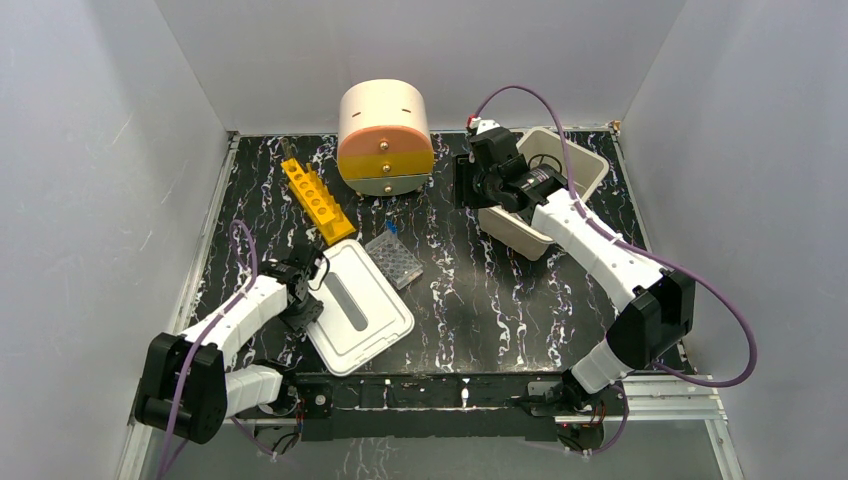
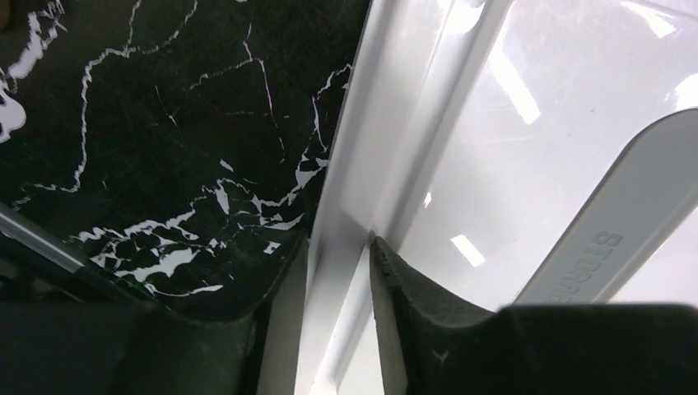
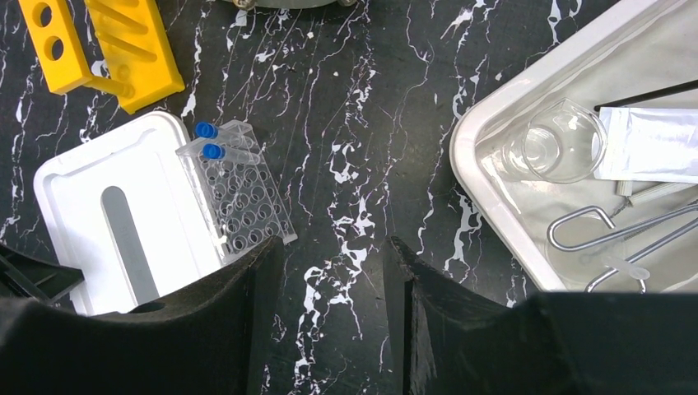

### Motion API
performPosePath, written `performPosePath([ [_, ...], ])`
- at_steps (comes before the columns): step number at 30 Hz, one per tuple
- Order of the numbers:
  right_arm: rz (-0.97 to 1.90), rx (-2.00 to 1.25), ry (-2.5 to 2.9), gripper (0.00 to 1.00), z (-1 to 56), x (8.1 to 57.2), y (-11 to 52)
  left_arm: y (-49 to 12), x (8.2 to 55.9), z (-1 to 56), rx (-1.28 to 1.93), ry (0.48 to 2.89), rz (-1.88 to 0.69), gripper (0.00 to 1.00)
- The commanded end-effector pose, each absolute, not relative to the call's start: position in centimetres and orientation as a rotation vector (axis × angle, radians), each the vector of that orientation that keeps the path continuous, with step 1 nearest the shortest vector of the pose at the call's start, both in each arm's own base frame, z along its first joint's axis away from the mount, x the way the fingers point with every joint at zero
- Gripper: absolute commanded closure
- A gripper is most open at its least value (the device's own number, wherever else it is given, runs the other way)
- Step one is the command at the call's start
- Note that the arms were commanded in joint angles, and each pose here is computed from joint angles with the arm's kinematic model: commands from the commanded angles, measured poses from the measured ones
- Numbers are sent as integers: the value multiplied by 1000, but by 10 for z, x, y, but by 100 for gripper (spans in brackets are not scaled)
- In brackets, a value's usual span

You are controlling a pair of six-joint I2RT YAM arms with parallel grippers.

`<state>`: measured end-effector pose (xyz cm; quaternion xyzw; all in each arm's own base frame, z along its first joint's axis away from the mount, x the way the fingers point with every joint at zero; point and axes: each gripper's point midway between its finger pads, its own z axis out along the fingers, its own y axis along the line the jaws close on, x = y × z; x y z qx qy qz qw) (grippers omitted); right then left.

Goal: Organize the chemistry lab equipment

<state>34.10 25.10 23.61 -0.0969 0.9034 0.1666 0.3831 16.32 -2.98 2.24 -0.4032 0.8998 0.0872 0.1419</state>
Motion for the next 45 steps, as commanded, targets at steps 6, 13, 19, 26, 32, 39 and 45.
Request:
performPosePath([
  [6,435,-275,2241,44,255,348,257,-23,171,35,-1166,2547,278,98],
  [13,504,-301,2286,43,243,337,265,-30,173,71,-1172,2551,214,100],
  [19,597,-330,2315,40,236,321,275,-42,168,94,-1168,2578,107,100],
  [26,830,-541,2278,30,244,286,320,-57,164,118,-1149,2580,-68,100],
  [32,1024,-664,2258,22,246,256,372,-72,169,137,-1090,2543,-253,100],
  [39,1169,-676,2306,22,241,257,410,-75,175,151,-1029,2475,-342,100],
  [45,1268,-711,2303,24,247,255,426,-80,188,160,-907,2435,-398,100],
])
